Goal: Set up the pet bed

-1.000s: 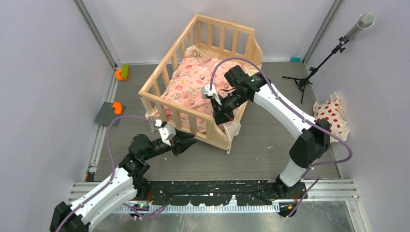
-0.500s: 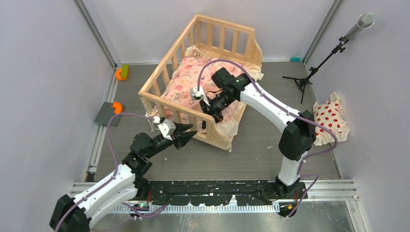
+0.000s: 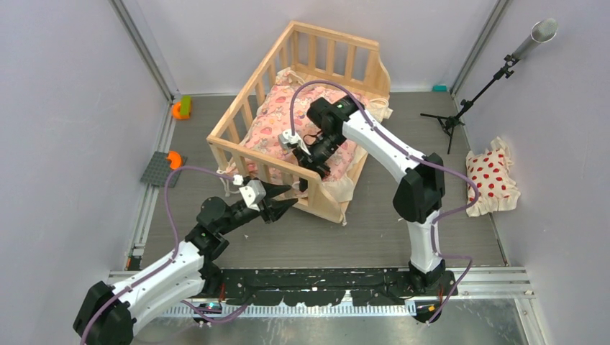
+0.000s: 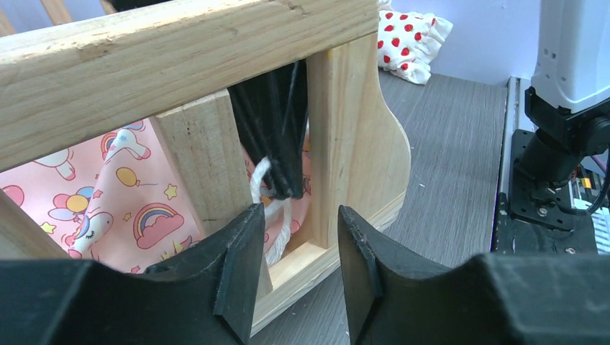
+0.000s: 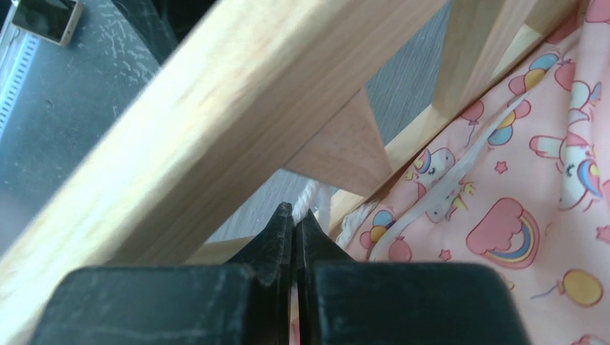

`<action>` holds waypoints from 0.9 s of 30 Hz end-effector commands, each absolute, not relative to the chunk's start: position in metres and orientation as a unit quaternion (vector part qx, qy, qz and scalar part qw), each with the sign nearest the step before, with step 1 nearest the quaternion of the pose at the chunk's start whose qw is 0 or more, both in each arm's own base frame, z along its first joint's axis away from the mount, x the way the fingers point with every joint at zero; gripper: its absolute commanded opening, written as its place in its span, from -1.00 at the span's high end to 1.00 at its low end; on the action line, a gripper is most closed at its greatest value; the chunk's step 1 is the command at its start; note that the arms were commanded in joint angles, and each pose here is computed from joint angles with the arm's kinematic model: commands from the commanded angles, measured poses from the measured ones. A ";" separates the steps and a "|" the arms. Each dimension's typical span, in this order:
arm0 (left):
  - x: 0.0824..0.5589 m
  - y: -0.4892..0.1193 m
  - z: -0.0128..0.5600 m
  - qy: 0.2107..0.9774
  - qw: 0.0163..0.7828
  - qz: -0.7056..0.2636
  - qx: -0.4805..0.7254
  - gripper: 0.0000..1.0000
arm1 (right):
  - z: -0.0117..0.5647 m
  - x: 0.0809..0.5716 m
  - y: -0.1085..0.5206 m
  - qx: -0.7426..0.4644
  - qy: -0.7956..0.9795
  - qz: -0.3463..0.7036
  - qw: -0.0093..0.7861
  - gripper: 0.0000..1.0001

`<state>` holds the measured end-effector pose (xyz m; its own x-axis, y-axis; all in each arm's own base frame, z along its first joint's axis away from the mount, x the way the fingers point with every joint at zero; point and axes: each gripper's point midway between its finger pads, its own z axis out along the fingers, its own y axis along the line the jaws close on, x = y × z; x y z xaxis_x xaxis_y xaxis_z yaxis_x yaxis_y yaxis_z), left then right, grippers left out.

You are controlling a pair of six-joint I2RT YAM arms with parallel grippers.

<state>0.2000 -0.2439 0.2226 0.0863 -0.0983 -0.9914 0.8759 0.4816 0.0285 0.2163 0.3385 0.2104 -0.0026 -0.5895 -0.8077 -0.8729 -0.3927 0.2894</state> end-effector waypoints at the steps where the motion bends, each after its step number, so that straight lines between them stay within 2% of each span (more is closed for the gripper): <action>1: 0.211 -0.242 0.248 0.533 0.692 -0.352 0.338 0.09 | 0.223 0.186 0.325 -0.693 0.505 0.506 0.094 0.96; 13: 0.220 -0.244 0.239 0.561 0.680 -0.352 0.314 0.00 | 0.229 0.179 0.337 -0.713 0.472 0.496 0.152 0.98; 17: 0.216 -0.250 0.232 0.567 0.663 -0.369 0.321 0.16 | 0.228 0.179 0.340 -0.705 0.473 0.506 0.150 0.99; 21: 0.211 -0.255 0.229 0.565 0.654 -0.378 0.332 0.48 | 0.225 0.178 0.341 -0.703 0.476 0.508 0.143 0.98; 22: 0.210 -0.255 0.228 0.565 0.654 -0.378 0.333 0.52 | 0.224 0.178 0.341 -0.703 0.477 0.508 0.142 0.99; 24: 0.210 -0.254 0.226 0.567 0.654 -0.376 0.332 0.50 | 0.225 0.178 0.341 -0.703 0.476 0.508 0.143 0.99; 27: 0.214 -0.253 0.225 0.570 0.657 -0.368 0.328 0.36 | 0.225 0.178 0.340 -0.703 0.477 0.507 0.144 0.99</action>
<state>0.2046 -0.2552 0.2004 0.0063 -0.0688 -0.9976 0.8803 0.4736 -0.0272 0.2063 0.3380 0.1947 0.0347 -0.5729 -0.8189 -0.8406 -0.4599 0.2862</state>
